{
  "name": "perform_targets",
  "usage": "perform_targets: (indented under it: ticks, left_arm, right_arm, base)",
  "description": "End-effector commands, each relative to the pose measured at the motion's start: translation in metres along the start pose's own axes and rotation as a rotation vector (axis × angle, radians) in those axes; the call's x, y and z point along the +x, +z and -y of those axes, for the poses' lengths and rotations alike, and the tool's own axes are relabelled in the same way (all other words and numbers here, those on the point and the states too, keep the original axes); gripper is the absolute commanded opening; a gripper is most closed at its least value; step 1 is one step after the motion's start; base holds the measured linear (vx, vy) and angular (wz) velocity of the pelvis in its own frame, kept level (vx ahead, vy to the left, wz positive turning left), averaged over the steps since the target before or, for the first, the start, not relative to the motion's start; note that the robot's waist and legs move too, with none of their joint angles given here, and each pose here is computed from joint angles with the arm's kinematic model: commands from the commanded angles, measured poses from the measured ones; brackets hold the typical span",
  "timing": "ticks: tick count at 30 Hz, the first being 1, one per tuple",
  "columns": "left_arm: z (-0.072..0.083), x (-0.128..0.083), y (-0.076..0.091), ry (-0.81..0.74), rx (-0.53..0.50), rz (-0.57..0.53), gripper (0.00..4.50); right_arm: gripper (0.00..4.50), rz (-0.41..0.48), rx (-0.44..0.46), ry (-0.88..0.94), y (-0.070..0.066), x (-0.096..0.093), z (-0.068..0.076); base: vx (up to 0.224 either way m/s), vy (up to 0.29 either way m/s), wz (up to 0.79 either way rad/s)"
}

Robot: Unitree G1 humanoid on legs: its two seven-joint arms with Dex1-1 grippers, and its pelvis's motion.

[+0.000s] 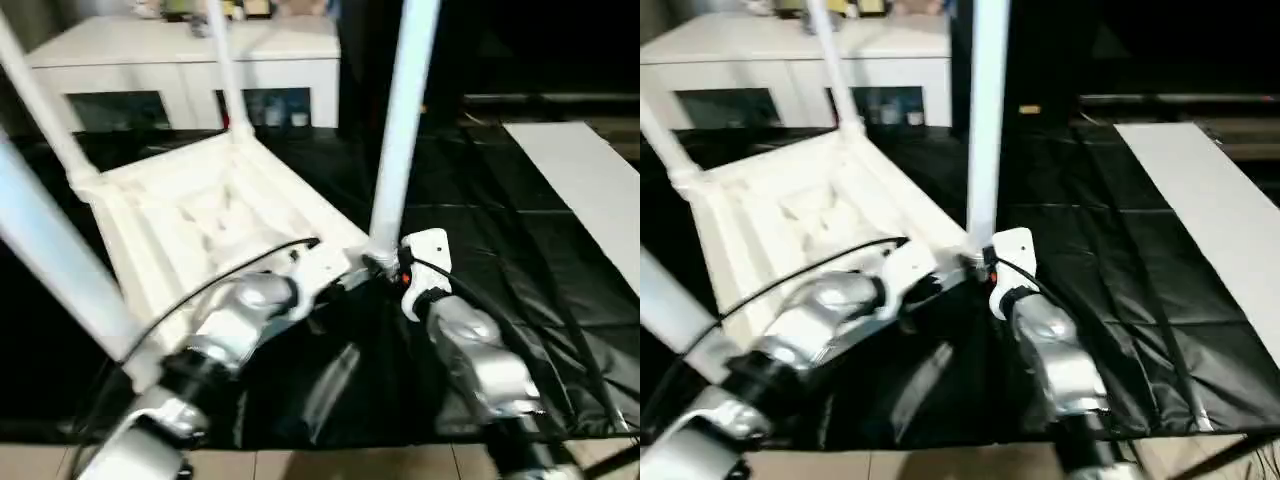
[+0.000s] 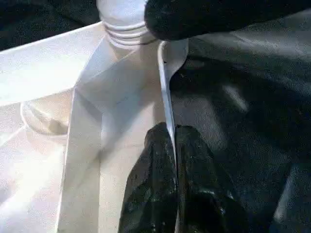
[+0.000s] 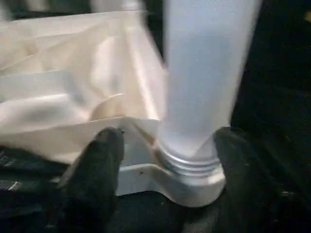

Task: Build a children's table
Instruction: Rotate leg to tighten

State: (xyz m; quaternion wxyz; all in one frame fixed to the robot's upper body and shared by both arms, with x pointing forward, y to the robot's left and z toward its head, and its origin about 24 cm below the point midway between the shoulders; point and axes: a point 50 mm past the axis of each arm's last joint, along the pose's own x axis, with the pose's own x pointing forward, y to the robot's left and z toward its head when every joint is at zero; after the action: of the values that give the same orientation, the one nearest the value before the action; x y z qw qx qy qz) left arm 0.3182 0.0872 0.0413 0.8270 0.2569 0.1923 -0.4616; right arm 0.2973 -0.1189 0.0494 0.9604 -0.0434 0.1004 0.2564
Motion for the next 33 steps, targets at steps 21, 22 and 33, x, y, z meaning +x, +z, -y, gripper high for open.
perform_targets:
  ticks: [21,22,33]
  left_arm:
    - [0.020,-0.062,-0.036,-0.455,0.191,-0.028,0.00]
    - [0.020,-0.062,-0.036,-0.452,0.191,-0.028,0.00]
    - [0.016,-0.063,-0.037,-0.442,0.190,-0.041,0.00]
  right_arm:
    - [3.33,-0.098,-0.232,0.594,0.000,-0.048,0.004]
    - [3.33,-0.098,-0.231,0.595,0.000,-0.046,0.004]
    - [2.69,-0.117,-0.228,0.618,-0.007,-0.037,0.001]
  base:
    - [0.027,-0.003,-0.02]
    - [0.000,0.000,0.00]
    - [0.000,0.000,0.00]
